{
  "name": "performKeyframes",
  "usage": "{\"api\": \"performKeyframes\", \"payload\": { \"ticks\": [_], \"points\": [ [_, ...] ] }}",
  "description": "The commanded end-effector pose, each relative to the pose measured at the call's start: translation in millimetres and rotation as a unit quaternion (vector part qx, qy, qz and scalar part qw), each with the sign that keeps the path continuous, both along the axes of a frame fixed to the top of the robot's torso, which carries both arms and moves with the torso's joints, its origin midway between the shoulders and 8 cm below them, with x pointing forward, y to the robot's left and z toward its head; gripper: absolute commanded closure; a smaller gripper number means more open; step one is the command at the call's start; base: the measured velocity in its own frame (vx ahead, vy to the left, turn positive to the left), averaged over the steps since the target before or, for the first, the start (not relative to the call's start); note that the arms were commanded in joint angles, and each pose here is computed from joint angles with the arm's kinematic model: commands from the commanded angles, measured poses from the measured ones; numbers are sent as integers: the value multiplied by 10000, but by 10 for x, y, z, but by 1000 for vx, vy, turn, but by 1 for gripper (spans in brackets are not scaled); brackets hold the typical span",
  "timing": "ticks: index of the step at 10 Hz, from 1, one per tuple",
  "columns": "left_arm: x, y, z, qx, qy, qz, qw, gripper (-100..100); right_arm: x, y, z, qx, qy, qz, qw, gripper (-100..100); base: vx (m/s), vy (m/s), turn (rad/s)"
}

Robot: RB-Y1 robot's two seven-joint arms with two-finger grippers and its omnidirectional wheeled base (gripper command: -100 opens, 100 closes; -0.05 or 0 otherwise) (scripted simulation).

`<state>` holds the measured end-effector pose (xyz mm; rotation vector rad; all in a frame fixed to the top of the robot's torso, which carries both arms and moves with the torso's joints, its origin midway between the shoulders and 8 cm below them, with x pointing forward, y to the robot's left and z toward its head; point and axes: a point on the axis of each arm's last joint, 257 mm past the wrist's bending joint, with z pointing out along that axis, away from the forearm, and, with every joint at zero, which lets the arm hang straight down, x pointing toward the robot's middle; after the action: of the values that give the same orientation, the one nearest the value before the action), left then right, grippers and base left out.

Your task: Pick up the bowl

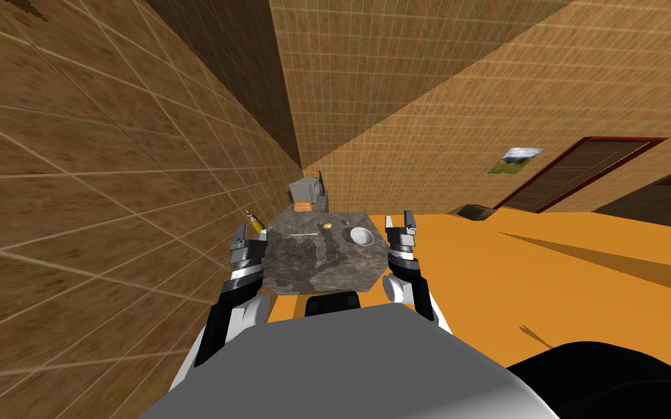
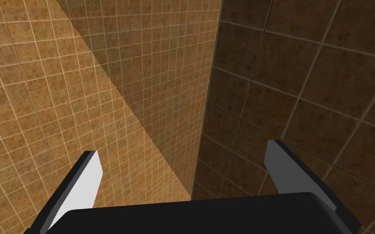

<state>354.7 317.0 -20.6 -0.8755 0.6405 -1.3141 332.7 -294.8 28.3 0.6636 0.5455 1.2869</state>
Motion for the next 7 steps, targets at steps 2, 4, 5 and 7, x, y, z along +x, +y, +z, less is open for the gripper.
{"api": "performKeyframes", "payload": {
  "ticks": [2, 4, 5, 7],
  "points": [
    [0, 0, 0, 0, 0, 0, 10000, 0, 54, -22, -113, -412, 209, -61, 9989, -100, -10, -10, 28],
    [0, 0, 0, 0, 0, 0, 10000, 0, 116, -101, -272, -894, 469, -223, 9946, -100, -25, -17, 38],
    [0, 0, 0, 0, 0, 0, 10000, 0, 148, -164, -369, -1177, 621, -341, 9905, -100, -41, -21, 59],
    [0, 0, 0, 0, 0, 0, 10000, 0, 179, -244, -474, -1484, 783, -480, 9846, -100, -38, -23, 44]
  ]
}}
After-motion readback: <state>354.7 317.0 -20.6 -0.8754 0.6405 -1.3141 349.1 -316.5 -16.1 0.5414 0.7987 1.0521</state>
